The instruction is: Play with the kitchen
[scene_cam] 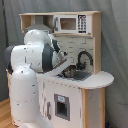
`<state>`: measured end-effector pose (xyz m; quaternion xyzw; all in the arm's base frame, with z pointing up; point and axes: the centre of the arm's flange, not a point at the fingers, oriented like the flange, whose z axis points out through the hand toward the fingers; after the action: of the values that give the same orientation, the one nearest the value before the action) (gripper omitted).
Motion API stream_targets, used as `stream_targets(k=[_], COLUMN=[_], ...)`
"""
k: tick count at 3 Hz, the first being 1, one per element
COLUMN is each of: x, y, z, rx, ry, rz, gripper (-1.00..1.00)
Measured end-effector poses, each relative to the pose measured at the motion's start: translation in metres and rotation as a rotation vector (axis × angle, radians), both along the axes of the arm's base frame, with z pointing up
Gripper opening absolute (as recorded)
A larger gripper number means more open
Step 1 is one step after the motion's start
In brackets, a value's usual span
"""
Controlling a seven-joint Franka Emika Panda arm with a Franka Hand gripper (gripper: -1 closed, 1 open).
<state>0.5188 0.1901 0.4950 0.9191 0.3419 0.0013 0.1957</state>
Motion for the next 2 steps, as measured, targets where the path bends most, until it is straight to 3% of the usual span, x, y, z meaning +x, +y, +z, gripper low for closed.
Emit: stream_targets(k=[1,2], x=[0.0030,0.0049], y=[0.0036,0.0030], z=[0.0010,0.0019], rx=[0.031,0.036], ry=[-0.012,-0.022], rz=[-0.004,-0.003], gripper=[-1.00,1.00])
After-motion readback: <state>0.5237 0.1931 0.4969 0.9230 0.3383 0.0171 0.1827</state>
